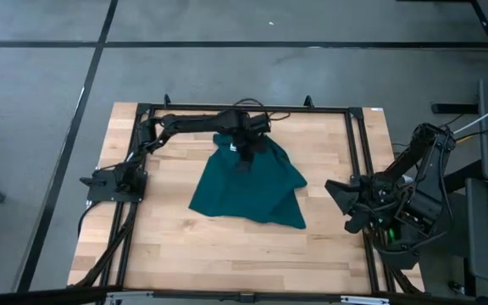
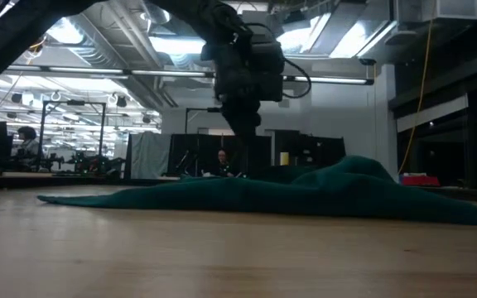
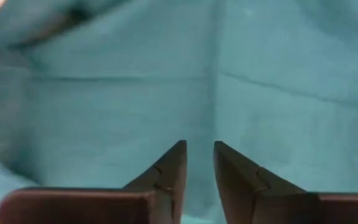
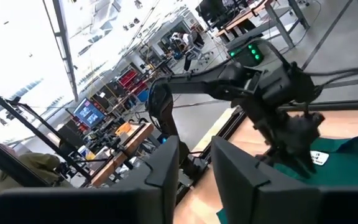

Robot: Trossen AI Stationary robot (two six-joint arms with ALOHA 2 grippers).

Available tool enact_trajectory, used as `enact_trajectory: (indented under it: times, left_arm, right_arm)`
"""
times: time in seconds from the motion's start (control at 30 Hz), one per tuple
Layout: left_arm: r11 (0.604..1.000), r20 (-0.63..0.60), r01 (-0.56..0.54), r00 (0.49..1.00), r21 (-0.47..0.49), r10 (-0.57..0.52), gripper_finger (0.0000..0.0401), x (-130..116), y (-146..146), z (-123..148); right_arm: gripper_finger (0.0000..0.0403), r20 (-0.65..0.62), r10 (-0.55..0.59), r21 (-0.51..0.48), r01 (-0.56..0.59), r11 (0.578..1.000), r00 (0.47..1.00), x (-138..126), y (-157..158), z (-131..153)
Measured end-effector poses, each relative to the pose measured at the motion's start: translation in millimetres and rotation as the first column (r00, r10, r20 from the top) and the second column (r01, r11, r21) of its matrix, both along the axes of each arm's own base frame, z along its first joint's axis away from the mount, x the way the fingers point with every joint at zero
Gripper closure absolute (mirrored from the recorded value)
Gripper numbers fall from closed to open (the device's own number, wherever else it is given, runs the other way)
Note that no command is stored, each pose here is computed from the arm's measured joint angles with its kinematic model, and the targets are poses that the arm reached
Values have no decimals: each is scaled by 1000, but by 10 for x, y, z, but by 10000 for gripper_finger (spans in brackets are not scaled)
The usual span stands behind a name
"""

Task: Fold microfiber towels
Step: Fold the green towel

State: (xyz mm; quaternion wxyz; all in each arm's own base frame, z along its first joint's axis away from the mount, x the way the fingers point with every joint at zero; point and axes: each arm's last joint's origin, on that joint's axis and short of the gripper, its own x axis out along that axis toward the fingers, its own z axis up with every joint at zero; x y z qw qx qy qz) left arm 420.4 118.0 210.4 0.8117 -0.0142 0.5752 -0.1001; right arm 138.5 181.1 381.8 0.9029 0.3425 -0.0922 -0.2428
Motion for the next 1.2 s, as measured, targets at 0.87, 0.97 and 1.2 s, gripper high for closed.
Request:
enact_trajectory:
  times: [0.87, 0.97, 1.2]
  left_arm:
    - [974, -173, -214, 965, -73, 199, 377, -575, 435, -508]
    - [965, -94, -262, 961, -31, 258, 386, -576, 494, -481]
    - [891, -10, -442, 895, 105, 446, 398, -676, 913, -459]
  right_arm:
    - [284, -62, 68, -32, -70, 997, 996, -168, -162, 158]
    - [275, -49, 67, -17, -68, 998, 997, -163, -152, 169]
    - [264, -29, 60, -3, -60, 998, 998, -142, -113, 205]
